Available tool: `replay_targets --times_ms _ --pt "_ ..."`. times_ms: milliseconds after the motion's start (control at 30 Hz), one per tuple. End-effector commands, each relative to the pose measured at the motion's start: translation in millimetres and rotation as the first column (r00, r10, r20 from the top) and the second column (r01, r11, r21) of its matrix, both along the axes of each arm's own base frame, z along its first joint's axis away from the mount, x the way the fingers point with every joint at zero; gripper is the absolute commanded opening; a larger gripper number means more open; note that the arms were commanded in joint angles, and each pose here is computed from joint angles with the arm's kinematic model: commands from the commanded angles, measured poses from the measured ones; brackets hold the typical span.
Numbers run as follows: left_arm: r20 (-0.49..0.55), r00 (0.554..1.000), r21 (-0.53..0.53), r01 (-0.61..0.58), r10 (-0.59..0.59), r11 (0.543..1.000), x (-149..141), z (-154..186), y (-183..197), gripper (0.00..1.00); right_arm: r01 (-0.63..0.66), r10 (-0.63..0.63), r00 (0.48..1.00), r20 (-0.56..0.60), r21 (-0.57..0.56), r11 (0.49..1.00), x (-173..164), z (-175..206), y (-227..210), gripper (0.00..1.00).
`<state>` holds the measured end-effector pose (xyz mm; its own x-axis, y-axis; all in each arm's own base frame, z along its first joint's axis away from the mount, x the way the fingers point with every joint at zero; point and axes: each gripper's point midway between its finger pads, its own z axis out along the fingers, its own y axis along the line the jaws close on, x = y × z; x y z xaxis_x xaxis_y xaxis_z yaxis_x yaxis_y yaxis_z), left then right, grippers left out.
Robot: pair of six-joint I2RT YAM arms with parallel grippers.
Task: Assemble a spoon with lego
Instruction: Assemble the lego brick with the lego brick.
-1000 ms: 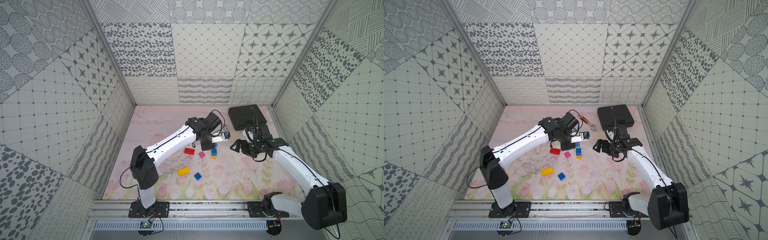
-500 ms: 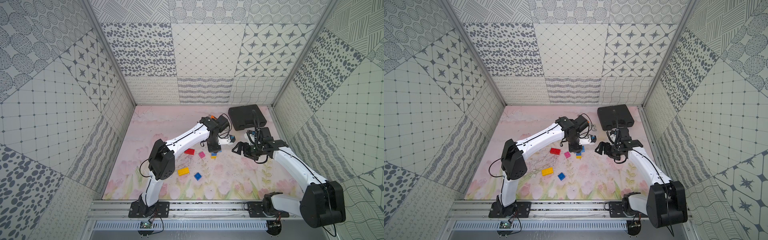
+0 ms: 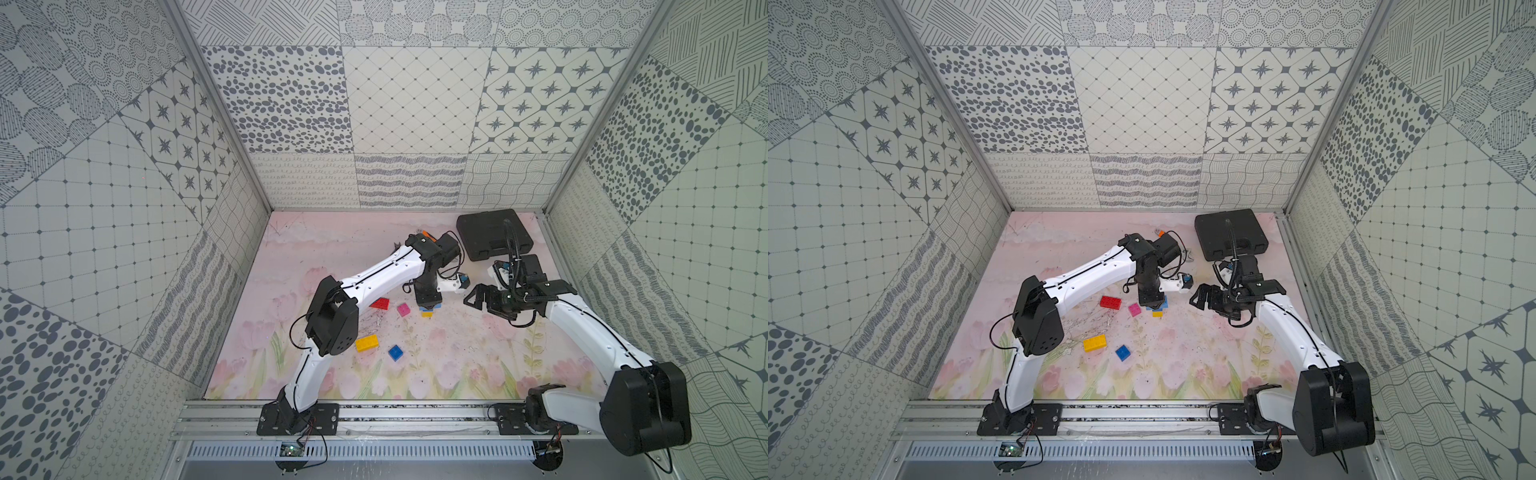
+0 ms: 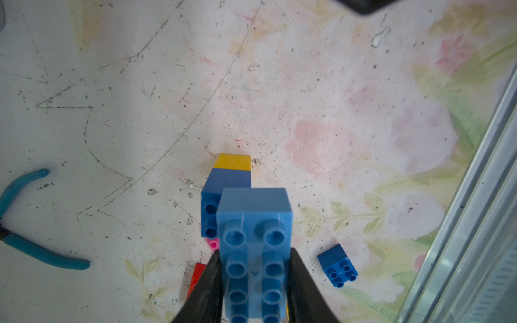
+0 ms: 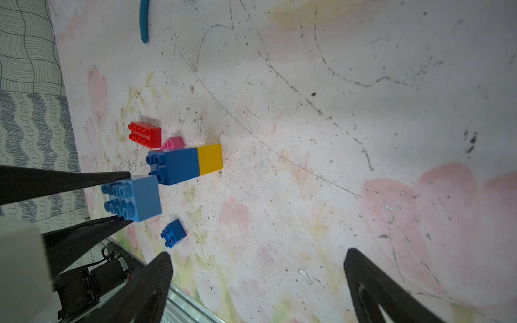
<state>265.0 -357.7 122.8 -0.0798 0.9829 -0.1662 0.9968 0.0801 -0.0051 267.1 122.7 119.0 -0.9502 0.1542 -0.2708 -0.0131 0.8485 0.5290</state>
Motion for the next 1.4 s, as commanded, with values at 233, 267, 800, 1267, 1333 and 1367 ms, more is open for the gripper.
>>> replay_targets --times_ms 233,267,800,1267,1333,1367 --pt "0.005 1.0 0.041 0.017 -0.017 0.999 7.5 -3.4 7.9 0.25 -0.017 0.016 0.999 0.04 0.012 1.0 2.1 1.9 1.0 0.98" --pt "0.005 1.0 0.04 0.019 -0.019 0.999 8.0 -3.8 6.7 0.25 -0.018 0.018 0.999 0.04 0.014 1.0 1.9 2.1 1.4 0.98" --pt "-0.009 1.0 0.053 0.025 -0.025 0.998 15.1 -13.6 6.3 0.24 -0.021 0.021 0.999 0.044 0.013 1.0 3.0 1.7 1.6 0.98" --pt "-0.034 0.998 0.096 0.049 -0.046 0.994 7.8 -26.7 14.7 0.24 -0.022 0.022 0.998 0.051 0.011 1.0 3.2 3.4 1.2 0.98" --pt "-0.028 0.998 0.104 0.051 -0.048 0.993 8.2 -27.4 15.7 0.24 -0.024 0.023 0.998 0.052 0.013 1.0 3.5 3.7 1.5 0.98" --pt "-0.028 0.998 0.101 0.053 -0.05 0.993 7.7 -27.4 14.6 0.24 -0.024 0.023 0.998 0.052 0.012 1.0 3.5 3.5 1.4 0.98"
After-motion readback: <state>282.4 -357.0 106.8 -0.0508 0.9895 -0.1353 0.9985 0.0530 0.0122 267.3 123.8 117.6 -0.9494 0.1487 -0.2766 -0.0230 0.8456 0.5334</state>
